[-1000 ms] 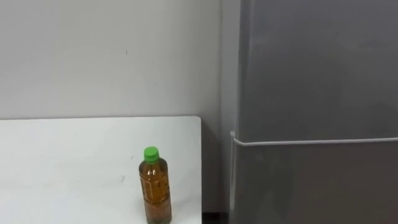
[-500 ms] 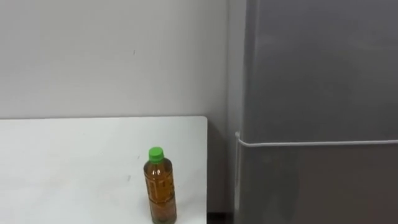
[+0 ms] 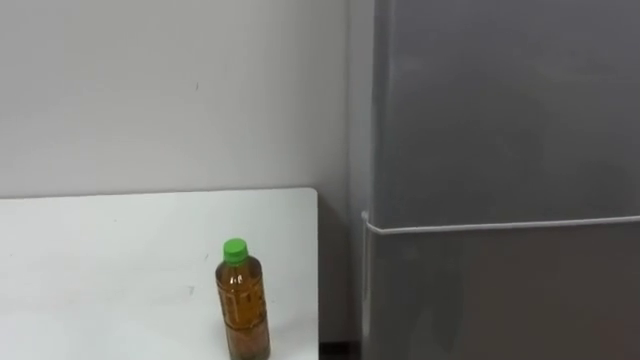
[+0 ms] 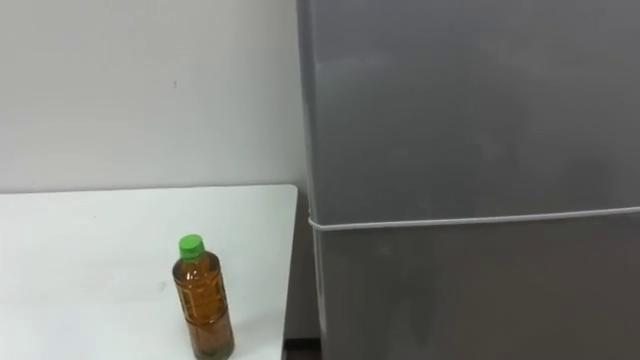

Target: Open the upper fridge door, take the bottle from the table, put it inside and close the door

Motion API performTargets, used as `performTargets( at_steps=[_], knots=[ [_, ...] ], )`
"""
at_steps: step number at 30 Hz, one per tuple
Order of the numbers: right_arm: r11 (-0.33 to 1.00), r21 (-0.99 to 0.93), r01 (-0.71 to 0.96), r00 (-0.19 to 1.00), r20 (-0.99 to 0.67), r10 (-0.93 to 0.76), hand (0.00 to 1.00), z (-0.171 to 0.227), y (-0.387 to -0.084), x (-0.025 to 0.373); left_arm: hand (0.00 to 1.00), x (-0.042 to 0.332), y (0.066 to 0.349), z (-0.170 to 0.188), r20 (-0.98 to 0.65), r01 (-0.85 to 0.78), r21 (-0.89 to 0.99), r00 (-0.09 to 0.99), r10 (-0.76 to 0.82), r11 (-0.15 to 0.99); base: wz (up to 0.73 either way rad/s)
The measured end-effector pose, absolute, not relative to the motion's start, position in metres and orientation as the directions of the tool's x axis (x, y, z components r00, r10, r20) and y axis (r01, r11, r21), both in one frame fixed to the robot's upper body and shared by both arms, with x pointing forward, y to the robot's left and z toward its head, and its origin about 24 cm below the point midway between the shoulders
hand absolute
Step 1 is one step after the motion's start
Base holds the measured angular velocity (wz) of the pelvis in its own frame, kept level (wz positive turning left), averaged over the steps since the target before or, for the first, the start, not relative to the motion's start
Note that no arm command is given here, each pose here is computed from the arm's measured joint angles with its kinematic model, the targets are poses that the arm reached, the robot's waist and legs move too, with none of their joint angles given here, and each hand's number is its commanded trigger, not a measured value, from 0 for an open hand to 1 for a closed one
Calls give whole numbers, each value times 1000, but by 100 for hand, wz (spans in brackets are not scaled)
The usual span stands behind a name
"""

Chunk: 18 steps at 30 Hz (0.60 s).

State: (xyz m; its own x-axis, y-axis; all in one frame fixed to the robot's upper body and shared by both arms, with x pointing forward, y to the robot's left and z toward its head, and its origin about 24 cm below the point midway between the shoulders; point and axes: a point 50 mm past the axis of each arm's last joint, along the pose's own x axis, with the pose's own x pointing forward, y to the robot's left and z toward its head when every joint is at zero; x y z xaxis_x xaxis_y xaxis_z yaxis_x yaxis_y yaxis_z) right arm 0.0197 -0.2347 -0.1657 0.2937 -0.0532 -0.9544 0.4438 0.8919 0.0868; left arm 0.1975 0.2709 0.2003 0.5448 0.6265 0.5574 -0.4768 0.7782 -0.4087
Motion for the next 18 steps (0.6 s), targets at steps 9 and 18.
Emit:
performTargets(
  at_steps=[9, 18],
  knots=[
    [891, 101, 442, 306, -951, -44, 0, -166, -235, 25, 0, 222, 235, 213, 620, -251, -328, 670, 408, 911, -2],
    [890, 116, 442, 292, -956, -21, 0, -166, -232, 31, 0, 230, 202, 214, 618, 4, -299, 763, 191, 954, -7]
  ],
)
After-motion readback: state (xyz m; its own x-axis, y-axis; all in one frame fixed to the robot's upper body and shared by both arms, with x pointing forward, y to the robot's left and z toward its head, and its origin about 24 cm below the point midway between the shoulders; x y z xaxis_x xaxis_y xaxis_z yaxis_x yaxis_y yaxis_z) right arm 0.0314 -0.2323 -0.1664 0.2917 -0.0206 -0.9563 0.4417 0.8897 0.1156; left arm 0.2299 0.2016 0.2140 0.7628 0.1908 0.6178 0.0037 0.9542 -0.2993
